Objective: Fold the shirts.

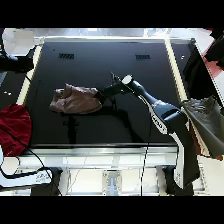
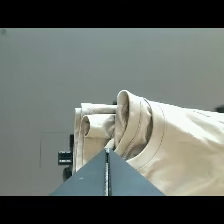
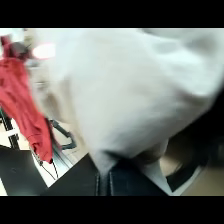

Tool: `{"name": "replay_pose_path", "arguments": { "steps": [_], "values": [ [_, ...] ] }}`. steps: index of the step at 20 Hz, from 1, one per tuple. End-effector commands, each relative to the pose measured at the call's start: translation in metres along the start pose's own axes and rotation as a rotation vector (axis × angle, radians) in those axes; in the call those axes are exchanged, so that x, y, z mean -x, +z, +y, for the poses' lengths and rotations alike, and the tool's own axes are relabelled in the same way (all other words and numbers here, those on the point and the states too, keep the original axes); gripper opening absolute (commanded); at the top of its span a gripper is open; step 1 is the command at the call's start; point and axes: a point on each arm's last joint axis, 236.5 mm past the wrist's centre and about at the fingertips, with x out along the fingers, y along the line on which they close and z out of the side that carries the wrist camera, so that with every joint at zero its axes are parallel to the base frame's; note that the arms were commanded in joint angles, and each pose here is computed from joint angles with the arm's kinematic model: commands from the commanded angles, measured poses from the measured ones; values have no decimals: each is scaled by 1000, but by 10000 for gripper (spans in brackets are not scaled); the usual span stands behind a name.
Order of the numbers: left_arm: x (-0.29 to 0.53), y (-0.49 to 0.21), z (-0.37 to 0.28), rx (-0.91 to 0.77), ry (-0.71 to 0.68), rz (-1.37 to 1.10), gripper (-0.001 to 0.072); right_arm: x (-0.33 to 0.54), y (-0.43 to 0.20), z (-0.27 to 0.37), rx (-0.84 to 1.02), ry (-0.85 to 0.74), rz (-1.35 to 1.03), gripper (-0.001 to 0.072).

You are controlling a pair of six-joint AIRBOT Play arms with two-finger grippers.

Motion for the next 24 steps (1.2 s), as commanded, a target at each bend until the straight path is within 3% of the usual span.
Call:
{"name": "replay_pose_path", "arguments": {
  "steps": [1,5,8,11,18,24],
  "values": [
    [0,0,0,0,1,0,13,54,36,30,218,-72,-102,14],
    [0,0,0,0,0,0,13,194,70,17,302,-324,-269,14],
    [0,0,0,0,0,0,13,314,58,-24,241,-598,-322,14],
    [0,0,0,0,0,0,12,420,34,-56,127,-772,-387,14],
    [0,0,0,5,0,0,13,585,-79,-109,-184,-922,-542,13],
    [0,2,-9,25,-38,-9,12,629,-224,-176,-467,-994,-624,13]
  ]
}}
